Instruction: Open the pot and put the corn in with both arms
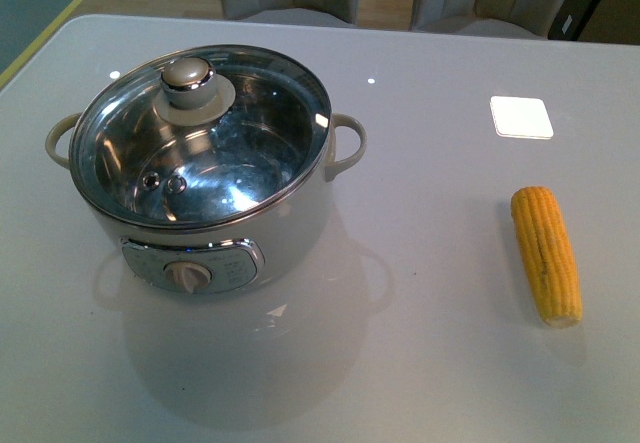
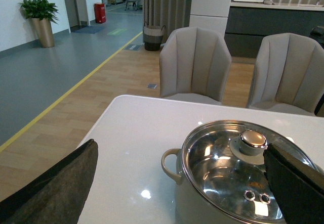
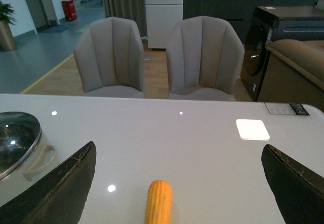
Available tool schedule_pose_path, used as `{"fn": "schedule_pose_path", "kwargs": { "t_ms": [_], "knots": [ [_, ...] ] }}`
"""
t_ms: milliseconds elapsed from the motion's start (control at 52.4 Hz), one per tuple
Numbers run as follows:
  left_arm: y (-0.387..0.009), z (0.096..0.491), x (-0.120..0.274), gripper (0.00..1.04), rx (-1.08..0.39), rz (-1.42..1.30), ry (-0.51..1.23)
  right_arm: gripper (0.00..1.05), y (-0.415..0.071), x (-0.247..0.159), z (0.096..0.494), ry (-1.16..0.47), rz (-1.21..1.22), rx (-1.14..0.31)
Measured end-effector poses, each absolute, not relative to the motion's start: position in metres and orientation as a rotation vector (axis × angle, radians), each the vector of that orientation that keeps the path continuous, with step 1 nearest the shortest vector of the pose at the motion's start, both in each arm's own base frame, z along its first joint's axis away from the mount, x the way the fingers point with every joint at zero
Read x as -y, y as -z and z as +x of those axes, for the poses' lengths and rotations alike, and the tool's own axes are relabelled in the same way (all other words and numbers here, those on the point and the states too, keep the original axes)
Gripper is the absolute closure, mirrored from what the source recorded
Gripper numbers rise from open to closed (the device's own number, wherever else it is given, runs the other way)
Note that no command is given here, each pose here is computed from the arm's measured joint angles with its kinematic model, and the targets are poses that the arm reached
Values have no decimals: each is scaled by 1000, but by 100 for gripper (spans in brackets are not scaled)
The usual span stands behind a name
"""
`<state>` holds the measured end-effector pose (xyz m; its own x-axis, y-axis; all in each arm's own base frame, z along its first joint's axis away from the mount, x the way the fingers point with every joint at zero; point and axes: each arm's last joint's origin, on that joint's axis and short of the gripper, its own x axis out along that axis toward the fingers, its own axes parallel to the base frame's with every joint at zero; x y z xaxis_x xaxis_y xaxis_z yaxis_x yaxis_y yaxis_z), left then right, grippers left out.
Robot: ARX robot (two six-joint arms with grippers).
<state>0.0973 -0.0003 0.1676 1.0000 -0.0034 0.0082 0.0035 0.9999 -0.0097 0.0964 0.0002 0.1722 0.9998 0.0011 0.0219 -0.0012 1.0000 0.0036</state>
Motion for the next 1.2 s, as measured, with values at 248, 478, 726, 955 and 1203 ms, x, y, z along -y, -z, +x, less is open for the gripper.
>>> {"fn": "schedule_pose_path", "kwargs": {
  "t_ms": [248,478,726,955,1203],
  "knots": [
    [-168,97,0,7,8,-9,3,9,-172,0,96,-1,4,22],
    [-167,97,0,7,-166,-48,-16,9,-172,0,96,-1,4,22],
    [-164,103,4,7,-519,-105,-14,9,-172,0,96,-2,4,22],
    [-176,145,12,7,-447,-49,55,9,-172,0,96,-2,4,22],
    [-181,235,32,7,-305,8,120,9,-172,0,96,-2,4,22]
  ]
}}
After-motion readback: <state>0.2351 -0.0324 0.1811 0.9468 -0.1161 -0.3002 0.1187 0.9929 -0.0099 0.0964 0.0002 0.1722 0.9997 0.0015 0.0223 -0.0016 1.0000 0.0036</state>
